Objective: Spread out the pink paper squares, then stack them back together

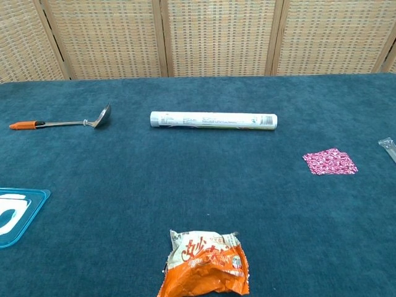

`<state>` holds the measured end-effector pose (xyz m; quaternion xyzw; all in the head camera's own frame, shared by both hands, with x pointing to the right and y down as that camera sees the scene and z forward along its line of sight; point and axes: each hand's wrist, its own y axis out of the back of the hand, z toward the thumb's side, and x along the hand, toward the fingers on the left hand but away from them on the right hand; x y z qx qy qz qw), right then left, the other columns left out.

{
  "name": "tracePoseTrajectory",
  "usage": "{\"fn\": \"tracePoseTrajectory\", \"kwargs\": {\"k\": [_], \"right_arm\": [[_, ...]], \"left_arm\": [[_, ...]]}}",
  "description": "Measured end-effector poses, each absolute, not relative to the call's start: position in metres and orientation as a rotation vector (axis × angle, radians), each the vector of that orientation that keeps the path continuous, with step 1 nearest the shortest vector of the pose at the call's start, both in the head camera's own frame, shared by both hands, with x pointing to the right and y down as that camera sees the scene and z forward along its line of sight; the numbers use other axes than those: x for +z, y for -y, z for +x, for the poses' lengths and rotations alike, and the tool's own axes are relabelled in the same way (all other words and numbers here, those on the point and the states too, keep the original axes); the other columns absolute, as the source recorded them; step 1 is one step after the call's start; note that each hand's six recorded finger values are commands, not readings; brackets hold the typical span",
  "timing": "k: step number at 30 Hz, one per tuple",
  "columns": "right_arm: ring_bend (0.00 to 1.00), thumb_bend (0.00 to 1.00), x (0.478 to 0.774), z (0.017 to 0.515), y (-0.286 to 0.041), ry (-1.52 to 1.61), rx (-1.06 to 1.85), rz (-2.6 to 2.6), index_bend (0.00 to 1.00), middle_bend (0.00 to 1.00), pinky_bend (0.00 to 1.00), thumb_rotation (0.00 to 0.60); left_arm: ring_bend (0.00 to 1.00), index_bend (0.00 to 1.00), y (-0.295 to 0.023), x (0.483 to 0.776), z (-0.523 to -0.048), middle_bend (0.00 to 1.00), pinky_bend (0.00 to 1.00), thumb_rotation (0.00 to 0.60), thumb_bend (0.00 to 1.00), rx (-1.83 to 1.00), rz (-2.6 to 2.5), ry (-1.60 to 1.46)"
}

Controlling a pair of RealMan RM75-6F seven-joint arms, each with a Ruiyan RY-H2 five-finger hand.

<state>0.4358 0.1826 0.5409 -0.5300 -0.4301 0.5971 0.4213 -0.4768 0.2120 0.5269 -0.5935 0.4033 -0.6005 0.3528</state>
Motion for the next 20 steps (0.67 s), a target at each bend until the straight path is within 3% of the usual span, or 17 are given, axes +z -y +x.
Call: {"fn": "tracePoseTrajectory", "kwargs": {"k": [20], "right_arm": [[0.00,0.36,0.5433,0.4328,-0.1902,1.037,1.512,-1.380,0.32,0.23,0.00,0.600]], "left_arm": [[0.00,0.15,-0.2078,0.5274,-0.4668,0.00,0.00,0.600,0.12,-1.525,-1.565,-1.012]]}}
